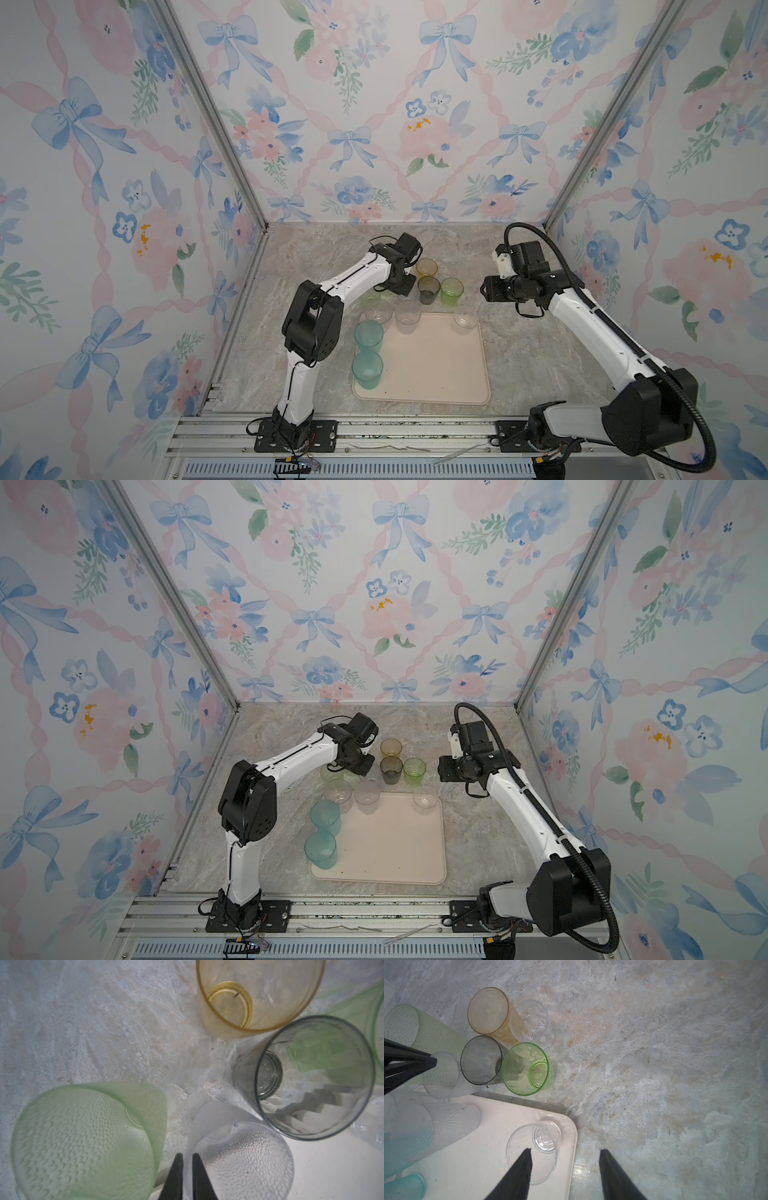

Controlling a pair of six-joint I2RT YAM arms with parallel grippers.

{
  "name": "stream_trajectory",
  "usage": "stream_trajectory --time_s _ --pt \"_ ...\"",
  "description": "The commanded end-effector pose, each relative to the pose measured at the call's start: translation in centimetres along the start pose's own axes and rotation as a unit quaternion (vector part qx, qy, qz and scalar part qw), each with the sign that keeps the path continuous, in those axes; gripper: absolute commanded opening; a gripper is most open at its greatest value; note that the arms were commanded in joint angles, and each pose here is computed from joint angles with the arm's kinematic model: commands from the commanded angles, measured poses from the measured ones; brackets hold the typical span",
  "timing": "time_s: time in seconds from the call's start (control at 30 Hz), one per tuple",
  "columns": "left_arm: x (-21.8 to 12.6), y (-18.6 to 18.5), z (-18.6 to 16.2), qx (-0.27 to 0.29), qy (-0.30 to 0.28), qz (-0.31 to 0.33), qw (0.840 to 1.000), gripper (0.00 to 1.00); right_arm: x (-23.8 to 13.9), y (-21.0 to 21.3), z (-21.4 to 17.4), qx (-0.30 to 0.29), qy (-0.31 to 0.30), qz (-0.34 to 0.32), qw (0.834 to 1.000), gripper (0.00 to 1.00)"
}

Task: Place the glasses into the tray
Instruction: 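Lift the frosted clear cup up from the cluster with the left gripper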

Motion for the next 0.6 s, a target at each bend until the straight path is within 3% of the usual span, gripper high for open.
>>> stream_trajectory --time_s 0.0,0.33,0.57 --pt "1.0 -0.4 -0.7 0.007 0.022 -0.005 1.000 0.09 0.0 -0.4 -0.1 -0.002 0.000 -0.001 1.000 0.56" --pt "0.9 -0.4 -0.5 0.009 0.019 -0.006 1.000 0.00 -0.1 -0.5 -0.1 -0.002 -0.002 -0.002 1.000 0.56" --pt "-0.8 -0.2 0.3 0.010 -0.004 0.006 1.000 0.00 0.0 -0.5 -0.1 -0.001 -0.002 -0.001 1.000 0.56"
Point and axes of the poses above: each gripper's point midway between its finger pads, its own x axis out along the fingers, its own y axis along the line the jaws close on, z = x × y, the point moved 9 cm from there along -x, back along the fingers, and after that the axes turned 11 degrees about x, right-handed, at the moved point
